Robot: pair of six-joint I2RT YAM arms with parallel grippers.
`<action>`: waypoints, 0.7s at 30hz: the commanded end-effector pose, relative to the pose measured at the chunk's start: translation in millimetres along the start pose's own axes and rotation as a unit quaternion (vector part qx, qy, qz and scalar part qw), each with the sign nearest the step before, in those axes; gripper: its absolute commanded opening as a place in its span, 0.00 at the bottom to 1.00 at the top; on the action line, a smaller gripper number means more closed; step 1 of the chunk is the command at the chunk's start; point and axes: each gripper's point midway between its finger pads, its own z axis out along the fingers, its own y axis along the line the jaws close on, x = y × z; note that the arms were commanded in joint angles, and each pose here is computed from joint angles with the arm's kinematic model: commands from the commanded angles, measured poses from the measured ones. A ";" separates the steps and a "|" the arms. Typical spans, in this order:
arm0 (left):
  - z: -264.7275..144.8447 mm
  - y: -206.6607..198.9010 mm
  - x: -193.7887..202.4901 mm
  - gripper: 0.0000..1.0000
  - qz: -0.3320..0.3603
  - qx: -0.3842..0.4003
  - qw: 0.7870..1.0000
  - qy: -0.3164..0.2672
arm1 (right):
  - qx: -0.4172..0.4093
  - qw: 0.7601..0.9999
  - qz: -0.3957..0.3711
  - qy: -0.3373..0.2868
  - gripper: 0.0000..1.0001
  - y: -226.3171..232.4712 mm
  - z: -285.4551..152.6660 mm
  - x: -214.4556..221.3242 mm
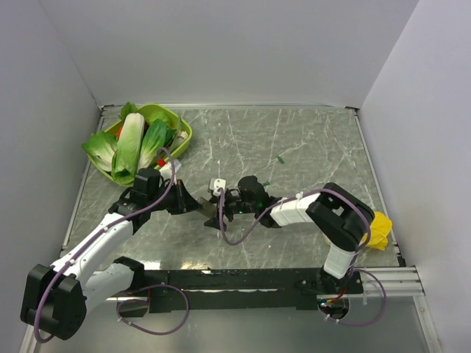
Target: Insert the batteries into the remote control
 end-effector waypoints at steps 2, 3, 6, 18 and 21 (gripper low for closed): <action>-4.3 -25.4 -19.3 0.01 0.008 0.046 0.998 -0.031 | 0.002 0.999 -0.028 -0.023 0.88 -1.3 14.1 -8.4; -5.2 -25.6 -21.1 0.01 0.010 0.045 0.998 -0.035 | 0.008 0.999 -0.027 -0.024 0.83 -2.9 13.6 -7.8; -7.8 -25.7 -24.3 0.01 0.012 0.046 0.998 -0.043 | 0.008 0.999 -0.022 -0.034 0.66 1.3 9.4 -9.8; -65.9 -84.7 -63.7 0.91 0.220 0.161 0.943 -0.190 | -0.048 0.992 -0.019 -0.112 0.00 38.2 -44.8 -96.4; -80.0 -100.7 -64.6 0.94 0.282 0.190 0.915 -0.218 | -0.049 0.991 -0.025 -0.123 0.00 44.1 -59.4 -118.5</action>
